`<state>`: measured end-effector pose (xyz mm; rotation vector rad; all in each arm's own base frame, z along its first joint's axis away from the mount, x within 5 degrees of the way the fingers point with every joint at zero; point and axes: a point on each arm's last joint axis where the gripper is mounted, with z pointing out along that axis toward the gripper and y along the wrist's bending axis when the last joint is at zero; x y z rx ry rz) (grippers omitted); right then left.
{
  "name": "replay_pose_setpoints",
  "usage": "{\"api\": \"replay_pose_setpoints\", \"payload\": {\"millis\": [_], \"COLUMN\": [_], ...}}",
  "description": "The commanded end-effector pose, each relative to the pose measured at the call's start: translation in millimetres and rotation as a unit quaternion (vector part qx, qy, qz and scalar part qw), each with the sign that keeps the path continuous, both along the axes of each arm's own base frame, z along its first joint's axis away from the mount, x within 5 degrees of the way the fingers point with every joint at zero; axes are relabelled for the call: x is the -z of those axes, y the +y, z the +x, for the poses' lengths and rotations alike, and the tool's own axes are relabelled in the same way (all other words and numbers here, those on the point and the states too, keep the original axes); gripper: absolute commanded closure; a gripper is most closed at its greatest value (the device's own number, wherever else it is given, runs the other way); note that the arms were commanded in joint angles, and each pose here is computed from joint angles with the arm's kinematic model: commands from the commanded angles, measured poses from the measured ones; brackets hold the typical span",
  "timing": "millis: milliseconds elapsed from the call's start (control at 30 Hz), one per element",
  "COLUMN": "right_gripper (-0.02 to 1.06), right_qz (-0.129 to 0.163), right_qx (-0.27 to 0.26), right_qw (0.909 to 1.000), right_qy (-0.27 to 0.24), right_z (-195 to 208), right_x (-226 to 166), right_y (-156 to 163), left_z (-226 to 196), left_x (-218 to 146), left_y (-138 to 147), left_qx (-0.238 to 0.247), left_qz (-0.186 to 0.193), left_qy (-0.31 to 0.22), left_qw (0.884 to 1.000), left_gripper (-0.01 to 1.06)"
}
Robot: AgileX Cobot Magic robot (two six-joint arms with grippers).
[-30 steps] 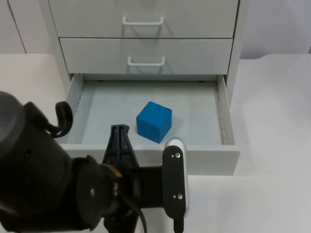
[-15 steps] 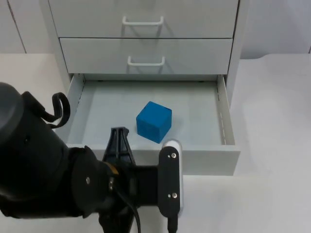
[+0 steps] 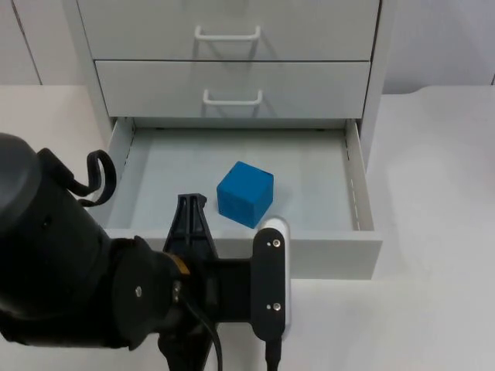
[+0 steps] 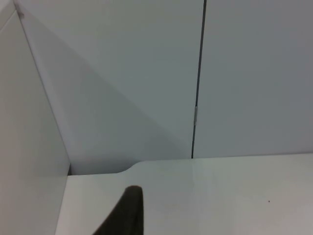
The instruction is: Open the drawer with the left hand, place the block into the drawer with the right hand, then close the drawer with the left hand.
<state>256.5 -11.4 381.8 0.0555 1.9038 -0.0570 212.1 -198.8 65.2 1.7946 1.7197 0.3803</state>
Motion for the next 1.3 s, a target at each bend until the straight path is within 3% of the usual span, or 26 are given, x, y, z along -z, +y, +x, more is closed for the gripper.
{"api": "replay_pose_setpoints", "payload": {"millis": [0,100,367,900,1133,1267], "right_gripper": [0.02,0.02,0.02,0.02,0.02,0.02], "right_qz": [-0.002,-0.002,-0.002,-0.002,-0.002,-0.002], "right_qx": [0.001,0.001,0.001,0.001,0.001,0.001], "right_qw": [1.0000,1.0000,1.0000,1.0000,0.9999,0.9999], "right_qy": [-0.010,-0.010,-0.008,-0.008,-0.010,-0.010], "right_z": [-1,-1,-1,-1,-1,-1], "right_x": [-2,-2,-2,-2,-2,-2], "right_y": [-1,-1,-1,-1,-1,-1], "left_z": [6,12,31,76,89,101], "left_x": [-3,-8,-13,-23,-18,-20], "left_y": [-1,-2,-6,8,1,-3], "left_qx": [-0.007,-0.014,0.006,-0.012,-0.014,-0.041], "left_qz": [-0.009,-0.016,-0.011,-0.024,-0.029,-0.041], "left_qy": [-0.017,-0.050,-0.052,-0.068,-0.071,-0.104], "left_qw": [1.000,0.999,0.999,0.997,0.997,0.993], "left_gripper": [1.05,1.05,1.05,1.05,1.05,1.05]}}
